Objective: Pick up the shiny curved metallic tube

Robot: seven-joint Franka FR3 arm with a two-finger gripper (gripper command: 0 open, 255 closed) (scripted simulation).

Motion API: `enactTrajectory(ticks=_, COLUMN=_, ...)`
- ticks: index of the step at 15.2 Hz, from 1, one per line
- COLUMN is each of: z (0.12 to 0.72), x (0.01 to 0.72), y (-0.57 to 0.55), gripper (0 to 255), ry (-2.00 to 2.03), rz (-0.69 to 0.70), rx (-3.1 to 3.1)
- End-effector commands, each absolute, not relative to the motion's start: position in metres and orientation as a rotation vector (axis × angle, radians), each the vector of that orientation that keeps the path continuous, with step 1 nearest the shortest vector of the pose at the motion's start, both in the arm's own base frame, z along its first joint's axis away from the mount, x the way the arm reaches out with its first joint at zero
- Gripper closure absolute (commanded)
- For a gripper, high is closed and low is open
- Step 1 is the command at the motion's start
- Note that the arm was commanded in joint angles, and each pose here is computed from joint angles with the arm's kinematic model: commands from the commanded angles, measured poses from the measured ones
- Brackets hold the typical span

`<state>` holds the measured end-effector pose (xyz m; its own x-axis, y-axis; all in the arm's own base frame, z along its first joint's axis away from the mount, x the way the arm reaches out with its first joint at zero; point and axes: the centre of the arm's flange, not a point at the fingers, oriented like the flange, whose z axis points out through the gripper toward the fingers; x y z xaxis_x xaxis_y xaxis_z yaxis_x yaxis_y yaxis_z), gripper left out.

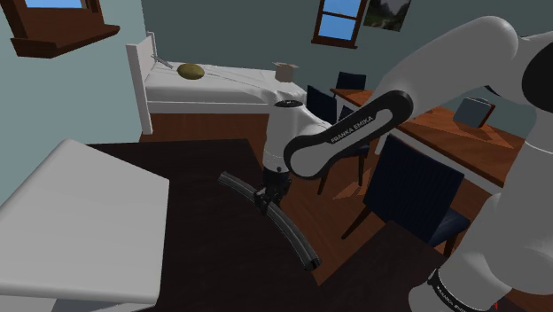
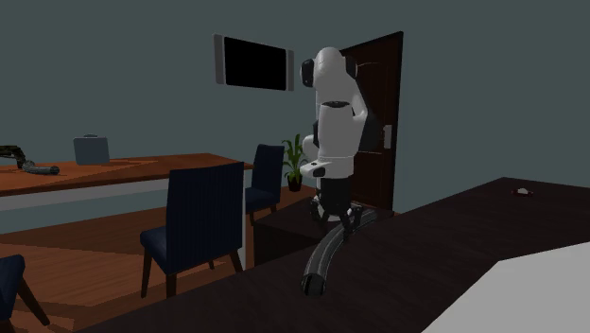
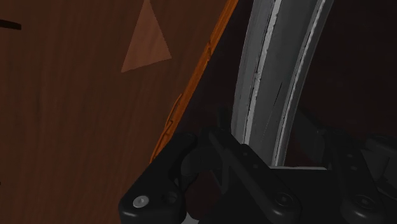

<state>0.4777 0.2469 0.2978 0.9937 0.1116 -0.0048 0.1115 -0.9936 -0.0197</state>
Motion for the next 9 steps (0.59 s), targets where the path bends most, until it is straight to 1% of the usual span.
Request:
enactTrajectory(ticks=1, z=0.297, x=0.478, y=0.247, gripper=255, ry=-0.175, rz=0.01, rx=-3.117)
enactTrajectory(ticks=9, z=0.334, x=0.478, y=0.248, gripper=255, ry=-0.175, rz=0.01, rx=-3.117)
